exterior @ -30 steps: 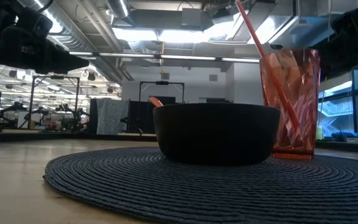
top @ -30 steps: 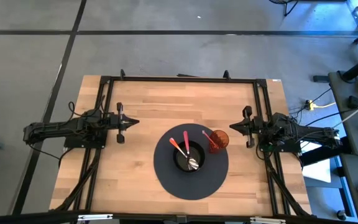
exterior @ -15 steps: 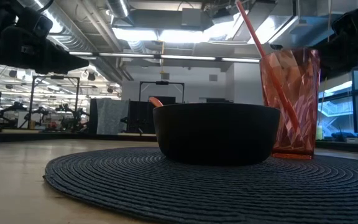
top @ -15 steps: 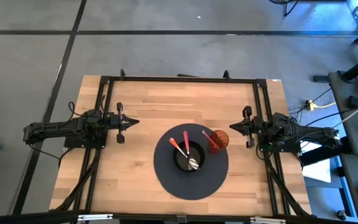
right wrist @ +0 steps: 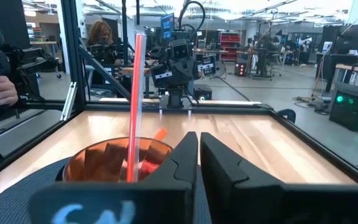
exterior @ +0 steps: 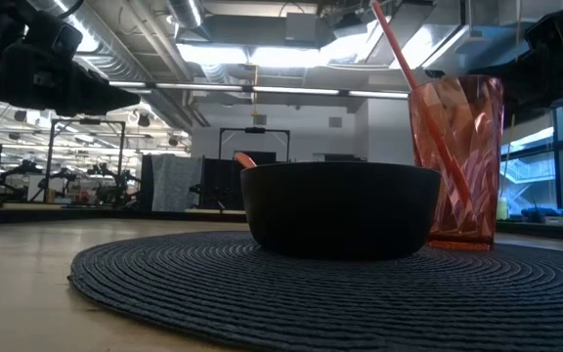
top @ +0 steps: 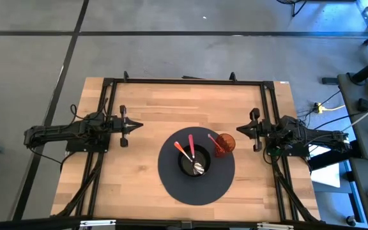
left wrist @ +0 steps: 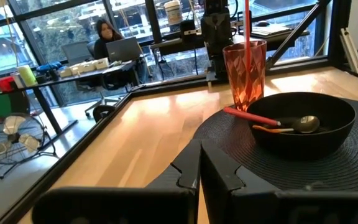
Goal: Pick & Place Utensil
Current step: Return to Home Position
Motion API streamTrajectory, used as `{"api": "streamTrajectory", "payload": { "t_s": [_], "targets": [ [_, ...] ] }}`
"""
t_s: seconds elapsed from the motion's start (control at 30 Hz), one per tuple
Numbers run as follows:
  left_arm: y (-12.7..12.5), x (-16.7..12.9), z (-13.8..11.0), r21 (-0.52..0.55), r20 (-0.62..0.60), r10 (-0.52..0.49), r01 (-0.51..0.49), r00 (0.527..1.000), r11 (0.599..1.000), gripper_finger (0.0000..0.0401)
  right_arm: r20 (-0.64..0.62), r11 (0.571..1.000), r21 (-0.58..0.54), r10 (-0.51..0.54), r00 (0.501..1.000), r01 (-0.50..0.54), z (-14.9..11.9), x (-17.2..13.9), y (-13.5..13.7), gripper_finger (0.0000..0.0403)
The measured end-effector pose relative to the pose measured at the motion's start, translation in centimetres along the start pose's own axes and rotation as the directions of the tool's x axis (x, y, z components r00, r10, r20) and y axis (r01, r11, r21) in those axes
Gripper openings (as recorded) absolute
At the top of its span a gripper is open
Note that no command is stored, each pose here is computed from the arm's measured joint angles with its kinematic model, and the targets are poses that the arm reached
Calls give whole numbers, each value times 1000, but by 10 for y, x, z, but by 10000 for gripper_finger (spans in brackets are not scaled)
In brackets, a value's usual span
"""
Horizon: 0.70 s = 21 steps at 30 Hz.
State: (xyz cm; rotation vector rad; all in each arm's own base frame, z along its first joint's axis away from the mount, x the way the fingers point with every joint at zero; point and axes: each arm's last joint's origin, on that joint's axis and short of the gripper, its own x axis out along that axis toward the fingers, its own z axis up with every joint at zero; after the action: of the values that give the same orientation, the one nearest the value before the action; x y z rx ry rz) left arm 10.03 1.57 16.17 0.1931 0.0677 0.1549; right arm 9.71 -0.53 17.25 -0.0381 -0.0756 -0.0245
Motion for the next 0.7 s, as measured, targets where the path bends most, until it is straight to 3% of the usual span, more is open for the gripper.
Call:
{"api": "streamTrajectory", "payload": {
  "t_s": [0.7],
  "targets": [
    [0,0,1,-2,6,1,-1,1000,1000,3,3,1000,-21,0,1000,0,0,0,0,17]
  ]
}}
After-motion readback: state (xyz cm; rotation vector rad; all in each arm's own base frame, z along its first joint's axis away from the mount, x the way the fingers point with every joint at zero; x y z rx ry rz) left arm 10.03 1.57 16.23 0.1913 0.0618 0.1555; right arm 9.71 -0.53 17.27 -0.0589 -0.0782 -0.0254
